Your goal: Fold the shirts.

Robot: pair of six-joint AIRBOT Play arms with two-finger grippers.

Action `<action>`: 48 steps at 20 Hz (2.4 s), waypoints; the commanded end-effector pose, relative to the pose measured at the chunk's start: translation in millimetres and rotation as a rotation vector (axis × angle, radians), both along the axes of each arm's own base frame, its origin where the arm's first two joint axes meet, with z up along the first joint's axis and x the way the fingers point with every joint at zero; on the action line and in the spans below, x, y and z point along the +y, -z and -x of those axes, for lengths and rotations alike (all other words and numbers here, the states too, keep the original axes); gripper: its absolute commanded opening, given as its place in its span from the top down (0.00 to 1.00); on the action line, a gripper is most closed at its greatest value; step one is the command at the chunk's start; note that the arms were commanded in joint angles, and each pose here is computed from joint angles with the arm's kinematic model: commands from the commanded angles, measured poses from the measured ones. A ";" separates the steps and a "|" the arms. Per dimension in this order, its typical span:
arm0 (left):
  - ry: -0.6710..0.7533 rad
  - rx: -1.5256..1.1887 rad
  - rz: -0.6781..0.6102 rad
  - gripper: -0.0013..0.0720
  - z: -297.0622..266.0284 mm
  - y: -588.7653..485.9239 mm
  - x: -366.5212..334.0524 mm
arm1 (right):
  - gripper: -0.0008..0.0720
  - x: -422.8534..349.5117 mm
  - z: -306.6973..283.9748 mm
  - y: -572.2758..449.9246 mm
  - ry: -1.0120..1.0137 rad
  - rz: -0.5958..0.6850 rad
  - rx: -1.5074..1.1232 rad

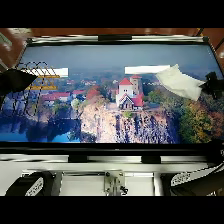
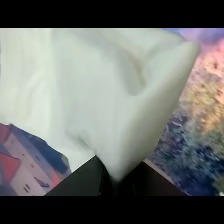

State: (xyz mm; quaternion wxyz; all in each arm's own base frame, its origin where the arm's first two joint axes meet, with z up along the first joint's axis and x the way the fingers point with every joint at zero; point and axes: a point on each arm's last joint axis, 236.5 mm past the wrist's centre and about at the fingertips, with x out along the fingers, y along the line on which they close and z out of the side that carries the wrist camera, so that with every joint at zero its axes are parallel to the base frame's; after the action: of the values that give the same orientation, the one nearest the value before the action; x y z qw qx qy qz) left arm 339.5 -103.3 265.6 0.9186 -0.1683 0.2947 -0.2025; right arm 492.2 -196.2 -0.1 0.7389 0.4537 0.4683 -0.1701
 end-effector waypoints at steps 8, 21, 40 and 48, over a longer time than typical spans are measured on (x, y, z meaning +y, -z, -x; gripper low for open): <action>0.001 0.000 -0.001 0.93 0.2 0.0 -0.1 | 0.89 120.8 55.2 53.6 -0.067 -0.121 0.422; 0.004 -0.009 -0.008 0.93 -0.1 -0.8 0.1 | 0.31 103.1 95.6 49.4 -0.116 0.027 0.579; 0.132 0.686 -0.680 0.01 -30.1 217.3 -8.7 | 0.13 327.0 86.3 -66.9 -0.987 0.393 0.201; 0.118 0.692 -0.673 0.01 -31.8 217.5 -3.3 | 0.13 347.2 89.1 -67.3 -1.019 0.359 0.174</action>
State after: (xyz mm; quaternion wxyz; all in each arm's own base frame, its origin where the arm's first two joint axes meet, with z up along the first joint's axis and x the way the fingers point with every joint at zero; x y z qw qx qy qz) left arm 371.4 -107.9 49.2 0.7594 0.0968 0.6381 -0.0823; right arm 406.0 144.8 68.2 0.7558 0.0208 0.6486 0.0877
